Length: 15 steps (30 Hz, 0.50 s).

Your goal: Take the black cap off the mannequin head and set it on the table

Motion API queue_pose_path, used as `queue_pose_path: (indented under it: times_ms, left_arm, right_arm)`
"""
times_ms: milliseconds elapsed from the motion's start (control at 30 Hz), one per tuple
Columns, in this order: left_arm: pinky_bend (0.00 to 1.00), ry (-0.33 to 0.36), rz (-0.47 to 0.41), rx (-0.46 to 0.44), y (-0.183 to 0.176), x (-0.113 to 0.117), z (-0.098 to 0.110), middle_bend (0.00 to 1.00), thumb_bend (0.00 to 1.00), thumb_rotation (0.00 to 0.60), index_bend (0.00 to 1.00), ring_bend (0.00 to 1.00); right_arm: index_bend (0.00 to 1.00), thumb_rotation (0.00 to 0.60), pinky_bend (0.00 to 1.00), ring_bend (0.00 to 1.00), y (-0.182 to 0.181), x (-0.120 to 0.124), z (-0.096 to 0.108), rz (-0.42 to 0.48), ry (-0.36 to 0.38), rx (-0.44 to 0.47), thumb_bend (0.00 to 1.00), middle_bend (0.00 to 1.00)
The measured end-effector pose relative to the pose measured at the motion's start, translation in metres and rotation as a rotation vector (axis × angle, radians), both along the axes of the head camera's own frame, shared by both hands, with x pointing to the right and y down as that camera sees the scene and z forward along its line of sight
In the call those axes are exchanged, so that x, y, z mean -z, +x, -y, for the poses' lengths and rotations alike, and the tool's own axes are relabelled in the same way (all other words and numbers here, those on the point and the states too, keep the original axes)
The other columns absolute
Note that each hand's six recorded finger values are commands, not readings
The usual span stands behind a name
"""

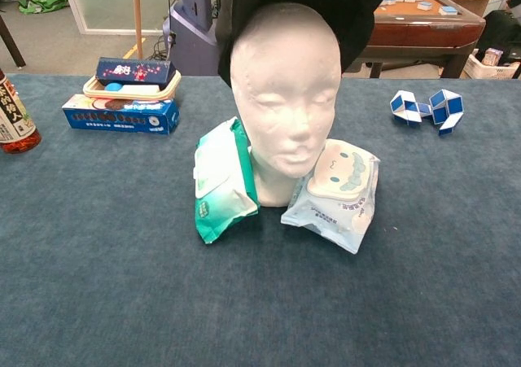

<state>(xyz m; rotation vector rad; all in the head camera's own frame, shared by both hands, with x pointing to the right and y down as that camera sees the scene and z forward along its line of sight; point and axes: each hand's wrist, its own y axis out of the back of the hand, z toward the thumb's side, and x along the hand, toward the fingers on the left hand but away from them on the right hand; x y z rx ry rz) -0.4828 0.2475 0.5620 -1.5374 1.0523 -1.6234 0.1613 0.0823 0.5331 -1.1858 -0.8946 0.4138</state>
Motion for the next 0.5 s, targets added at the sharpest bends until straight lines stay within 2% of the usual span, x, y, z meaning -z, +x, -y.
queue_pose_path:
  times_ms: [267, 500]
  left_arm:
    - [0.52, -0.004, 0.001, 0.000, 0.000, -0.001, 0.000, 0.40, 0.30, 0.600, 0.27, 0.29]
    - [0.52, -0.006, 0.001, 0.000, 0.000, -0.001, 0.000, 0.40, 0.30, 0.600, 0.27, 0.29]
  right_arm:
    - [0.82, 0.600, 1.00, 1.00, 0.000, 0.012, 0.010, 0.005, 0.049, -0.010, 0.49, 1.00]
    - [0.83, 0.600, 1.00, 1.00, -0.001, 0.014, 0.027, -0.018, 0.089, -0.021, 0.49, 1.00]
